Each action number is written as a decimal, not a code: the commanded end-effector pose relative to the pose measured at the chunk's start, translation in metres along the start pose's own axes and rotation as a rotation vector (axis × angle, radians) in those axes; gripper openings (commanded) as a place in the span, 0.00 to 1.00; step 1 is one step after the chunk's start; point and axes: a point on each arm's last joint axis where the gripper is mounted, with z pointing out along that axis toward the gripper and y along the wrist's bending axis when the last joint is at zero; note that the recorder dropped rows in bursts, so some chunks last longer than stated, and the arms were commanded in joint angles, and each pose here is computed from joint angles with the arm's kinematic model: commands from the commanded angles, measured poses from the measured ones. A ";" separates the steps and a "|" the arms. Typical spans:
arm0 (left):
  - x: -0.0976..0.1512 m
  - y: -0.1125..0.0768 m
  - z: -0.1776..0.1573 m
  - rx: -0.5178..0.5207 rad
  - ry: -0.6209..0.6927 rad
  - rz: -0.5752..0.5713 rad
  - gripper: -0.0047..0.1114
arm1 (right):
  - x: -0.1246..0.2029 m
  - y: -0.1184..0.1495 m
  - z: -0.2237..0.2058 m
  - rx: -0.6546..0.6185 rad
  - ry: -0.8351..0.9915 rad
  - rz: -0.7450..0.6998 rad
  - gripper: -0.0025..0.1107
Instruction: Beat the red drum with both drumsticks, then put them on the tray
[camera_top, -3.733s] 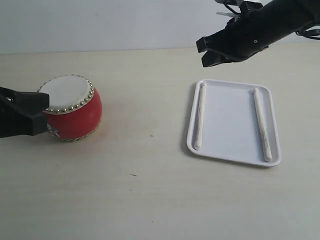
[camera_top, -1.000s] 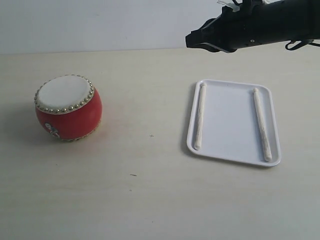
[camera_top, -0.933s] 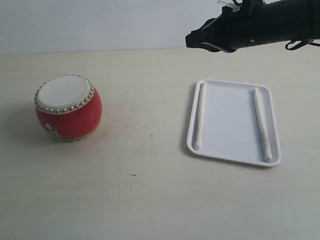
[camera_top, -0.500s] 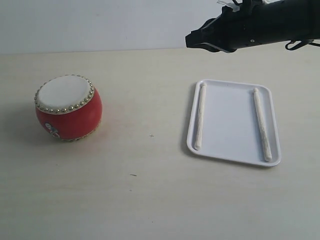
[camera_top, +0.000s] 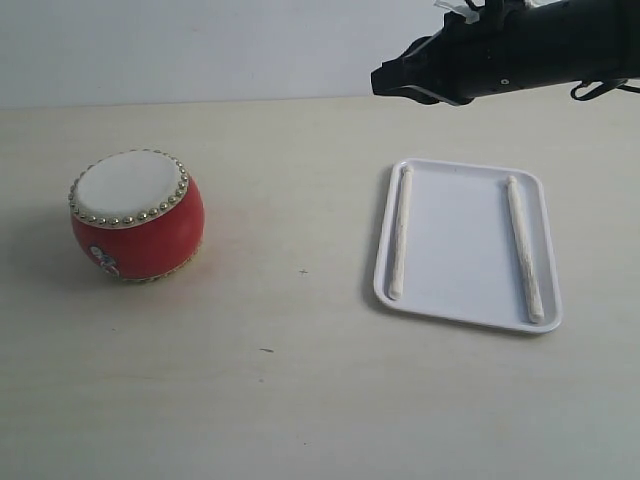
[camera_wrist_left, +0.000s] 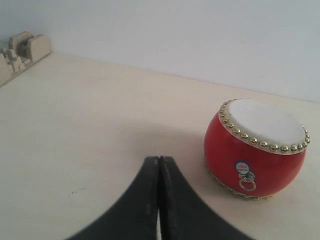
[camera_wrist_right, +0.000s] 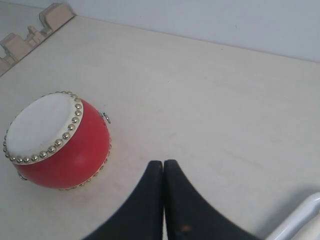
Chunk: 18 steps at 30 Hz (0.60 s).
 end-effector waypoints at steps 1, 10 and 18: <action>0.000 -0.001 0.000 0.011 -0.015 0.014 0.04 | 0.000 0.000 -0.001 0.001 -0.005 0.008 0.02; 0.008 0.002 0.000 -0.018 0.066 0.003 0.04 | 0.000 0.002 -0.001 -0.016 -0.002 0.006 0.02; 0.008 0.002 0.000 -0.017 0.064 0.003 0.04 | 0.000 0.002 -0.001 -0.016 -0.002 0.006 0.02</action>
